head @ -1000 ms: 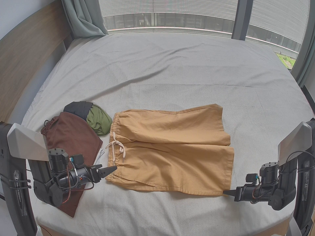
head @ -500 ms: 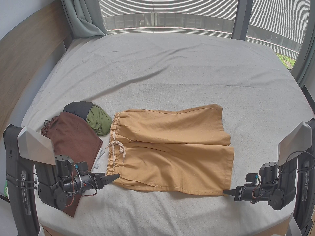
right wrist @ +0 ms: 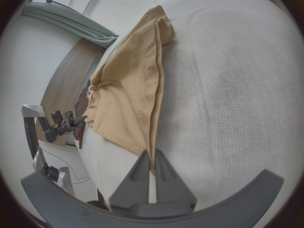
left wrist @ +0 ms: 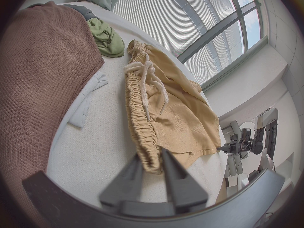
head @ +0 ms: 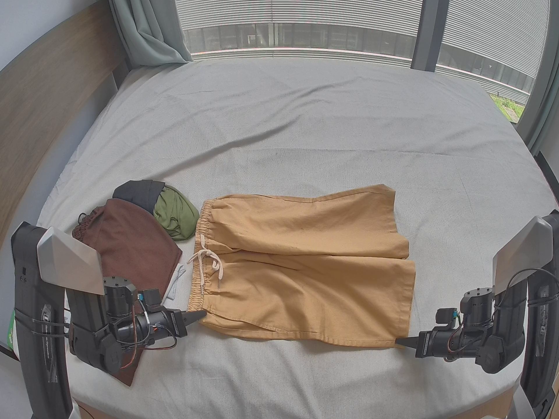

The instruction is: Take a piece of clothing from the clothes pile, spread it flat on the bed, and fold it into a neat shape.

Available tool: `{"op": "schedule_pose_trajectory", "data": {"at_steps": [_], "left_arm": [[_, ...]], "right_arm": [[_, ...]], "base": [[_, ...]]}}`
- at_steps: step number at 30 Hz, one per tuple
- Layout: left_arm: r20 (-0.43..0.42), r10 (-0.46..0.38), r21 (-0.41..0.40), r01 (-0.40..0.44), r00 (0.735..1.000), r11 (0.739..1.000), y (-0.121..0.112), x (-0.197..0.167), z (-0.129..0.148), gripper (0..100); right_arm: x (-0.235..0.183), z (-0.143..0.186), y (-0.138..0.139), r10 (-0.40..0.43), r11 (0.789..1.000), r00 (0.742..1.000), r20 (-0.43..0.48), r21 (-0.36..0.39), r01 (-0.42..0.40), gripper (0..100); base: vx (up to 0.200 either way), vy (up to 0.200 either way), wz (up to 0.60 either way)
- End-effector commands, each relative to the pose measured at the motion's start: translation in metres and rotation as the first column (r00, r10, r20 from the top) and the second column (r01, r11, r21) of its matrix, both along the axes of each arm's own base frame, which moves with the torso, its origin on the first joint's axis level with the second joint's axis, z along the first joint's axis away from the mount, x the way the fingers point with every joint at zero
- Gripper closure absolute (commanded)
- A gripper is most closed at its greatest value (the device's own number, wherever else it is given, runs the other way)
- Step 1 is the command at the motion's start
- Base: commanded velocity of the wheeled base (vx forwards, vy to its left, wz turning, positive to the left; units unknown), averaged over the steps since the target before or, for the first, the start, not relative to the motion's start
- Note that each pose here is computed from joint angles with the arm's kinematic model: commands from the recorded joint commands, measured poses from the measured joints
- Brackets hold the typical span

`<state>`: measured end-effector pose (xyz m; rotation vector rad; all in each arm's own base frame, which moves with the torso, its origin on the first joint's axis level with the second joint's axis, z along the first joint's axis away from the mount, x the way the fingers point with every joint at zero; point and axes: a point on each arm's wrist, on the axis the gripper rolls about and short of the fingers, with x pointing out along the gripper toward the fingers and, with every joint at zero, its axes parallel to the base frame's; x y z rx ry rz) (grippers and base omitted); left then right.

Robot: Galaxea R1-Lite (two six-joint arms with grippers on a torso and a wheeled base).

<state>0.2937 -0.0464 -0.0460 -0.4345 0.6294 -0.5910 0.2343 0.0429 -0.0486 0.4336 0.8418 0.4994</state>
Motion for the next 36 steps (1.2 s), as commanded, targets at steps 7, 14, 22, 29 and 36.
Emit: {"op": "schedule_pose_trajectory", "data": {"at_steps": [7,14,22,29,36], "left_arm": [[-0.026,0.004,-0.001,-0.004,1.000,1.000,0.009,-0.010,0.002,100],[-0.038,-0.037,-0.005,0.037,0.999,0.999,0.021,-0.026,0.006,100],[-0.044,-0.055,0.016,0.055,0.998,0.998,0.028,-0.034,0.003,100],[-0.039,-0.058,0.021,0.059,0.998,0.998,0.028,-0.033,0.002,100],[-0.042,-0.060,0.021,0.061,0.997,0.998,0.028,-0.034,0.002,100]], "right_arm": [[-0.012,0.002,-0.002,0.014,1.000,0.999,-0.034,-0.003,-0.014,100],[-0.026,-0.001,-0.010,0.072,0.995,0.997,-0.035,-0.066,-0.074,100],[-0.030,-0.005,-0.014,0.095,0.993,0.994,-0.052,-0.071,-0.098,100],[-0.031,-0.008,-0.014,0.095,0.993,0.993,-0.065,-0.071,-0.099,100],[-0.031,-0.008,-0.013,0.100,0.992,0.993,-0.066,-0.070,-0.104,100]], "base": [[0.000,0.000,0.00],[0.000,0.000,0.00],[0.000,0.000,0.00],[0.000,0.000,0.00],[0.000,0.000,0.00]]}}
